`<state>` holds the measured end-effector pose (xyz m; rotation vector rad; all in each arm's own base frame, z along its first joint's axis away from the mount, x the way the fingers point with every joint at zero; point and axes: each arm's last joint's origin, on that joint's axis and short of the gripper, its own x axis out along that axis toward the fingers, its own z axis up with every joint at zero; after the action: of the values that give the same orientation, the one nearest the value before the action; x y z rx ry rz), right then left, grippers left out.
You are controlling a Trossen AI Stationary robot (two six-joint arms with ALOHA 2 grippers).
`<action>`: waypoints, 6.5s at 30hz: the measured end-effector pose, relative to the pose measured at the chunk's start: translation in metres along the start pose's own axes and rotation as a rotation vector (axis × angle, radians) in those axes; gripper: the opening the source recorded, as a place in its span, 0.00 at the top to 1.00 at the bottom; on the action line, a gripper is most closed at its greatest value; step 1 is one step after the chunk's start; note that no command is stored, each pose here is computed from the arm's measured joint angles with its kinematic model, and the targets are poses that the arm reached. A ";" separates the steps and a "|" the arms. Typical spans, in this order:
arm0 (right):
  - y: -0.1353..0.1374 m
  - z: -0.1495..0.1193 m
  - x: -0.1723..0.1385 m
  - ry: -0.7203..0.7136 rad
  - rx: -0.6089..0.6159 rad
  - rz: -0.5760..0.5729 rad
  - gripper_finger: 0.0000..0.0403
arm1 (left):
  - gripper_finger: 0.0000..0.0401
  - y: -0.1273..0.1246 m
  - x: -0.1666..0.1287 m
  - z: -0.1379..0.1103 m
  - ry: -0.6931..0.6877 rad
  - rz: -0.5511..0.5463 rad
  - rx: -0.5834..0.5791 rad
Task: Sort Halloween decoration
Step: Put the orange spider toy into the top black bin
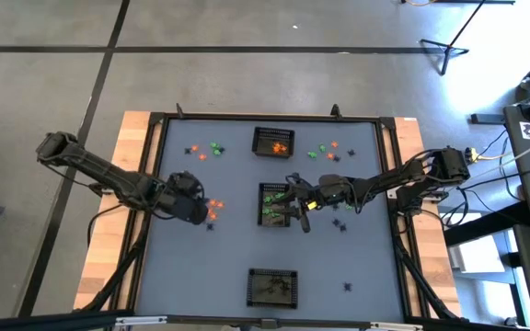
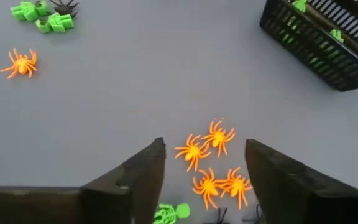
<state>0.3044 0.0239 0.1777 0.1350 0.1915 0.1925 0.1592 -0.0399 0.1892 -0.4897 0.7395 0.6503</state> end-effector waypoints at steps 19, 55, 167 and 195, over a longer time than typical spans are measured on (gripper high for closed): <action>0.000 0.000 0.000 -0.004 -0.004 0.000 0.67 | 0.36 -0.018 0.057 -0.020 0.133 0.089 0.138; 0.000 -0.001 0.000 0.005 -0.004 -0.001 0.67 | 0.99 -0.045 0.070 0.030 0.111 0.158 0.233; 0.016 0.046 -0.060 0.088 -0.114 0.004 0.67 | 0.75 0.028 0.139 0.207 -0.287 -0.229 0.184; 0.016 0.044 -0.058 0.088 -0.059 0.000 0.67 | 0.75 -0.034 0.063 0.040 0.249 -0.058 0.337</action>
<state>0.2547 0.0226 0.2334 0.0679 0.2729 0.2044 0.2361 -0.0162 0.1745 -0.2817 1.0454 0.4018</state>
